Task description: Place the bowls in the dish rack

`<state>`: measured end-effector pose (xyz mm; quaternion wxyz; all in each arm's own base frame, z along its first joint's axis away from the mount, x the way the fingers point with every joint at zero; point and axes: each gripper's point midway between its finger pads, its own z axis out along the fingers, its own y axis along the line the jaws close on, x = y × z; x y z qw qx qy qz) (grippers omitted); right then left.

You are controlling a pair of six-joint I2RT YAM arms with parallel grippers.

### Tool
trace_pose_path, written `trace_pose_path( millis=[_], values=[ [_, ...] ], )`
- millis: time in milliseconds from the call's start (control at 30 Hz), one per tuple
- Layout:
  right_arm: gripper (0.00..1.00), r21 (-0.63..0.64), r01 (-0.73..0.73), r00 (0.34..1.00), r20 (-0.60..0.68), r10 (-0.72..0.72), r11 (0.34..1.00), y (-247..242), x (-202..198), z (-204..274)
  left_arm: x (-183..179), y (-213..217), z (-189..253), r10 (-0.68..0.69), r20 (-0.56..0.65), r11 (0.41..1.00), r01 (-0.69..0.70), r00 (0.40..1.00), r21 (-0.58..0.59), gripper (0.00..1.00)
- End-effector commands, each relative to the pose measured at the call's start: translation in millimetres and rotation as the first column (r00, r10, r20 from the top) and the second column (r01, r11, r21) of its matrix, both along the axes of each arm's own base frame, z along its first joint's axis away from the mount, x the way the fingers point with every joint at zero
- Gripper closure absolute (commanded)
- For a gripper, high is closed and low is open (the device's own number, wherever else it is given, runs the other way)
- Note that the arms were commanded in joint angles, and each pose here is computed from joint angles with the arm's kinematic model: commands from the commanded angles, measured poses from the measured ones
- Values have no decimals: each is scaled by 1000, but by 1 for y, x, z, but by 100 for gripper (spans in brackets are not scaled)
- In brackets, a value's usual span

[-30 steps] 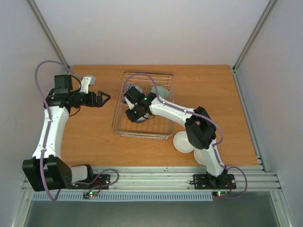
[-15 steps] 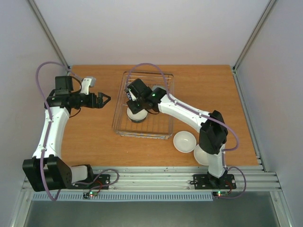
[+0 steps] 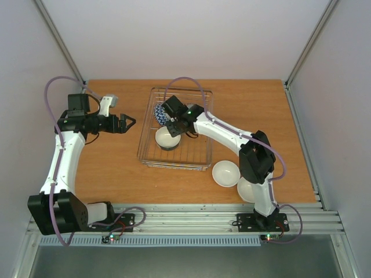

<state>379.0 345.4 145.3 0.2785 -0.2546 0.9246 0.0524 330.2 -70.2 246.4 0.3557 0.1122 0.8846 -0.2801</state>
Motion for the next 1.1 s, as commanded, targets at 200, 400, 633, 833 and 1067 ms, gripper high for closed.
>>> trace_pose_path(
  millis=[200,400,633,833,1067],
  values=[
    [61,-41,36,995,-87,-40,999,-6,2,-47,0,-3,6,-21,46,1000,21,999,3,1],
    [78,-53,40,993,-106,-45,998,-8,3,-60,1,-3,6,-22,48,1000,22,999,2,1],
    [99,-65,48,992,-111,-56,997,-12,4,-63,1,-3,5,-21,45,1000,21,999,0,1],
    [99,-2,48,998,-48,-48,999,-17,8,-26,1,-3,7,-19,51,1000,19,999,0,1],
    [99,285,43,999,-25,-37,958,-23,14,40,-9,-12,15,-59,71,997,62,996,-36,1]
  ],
)
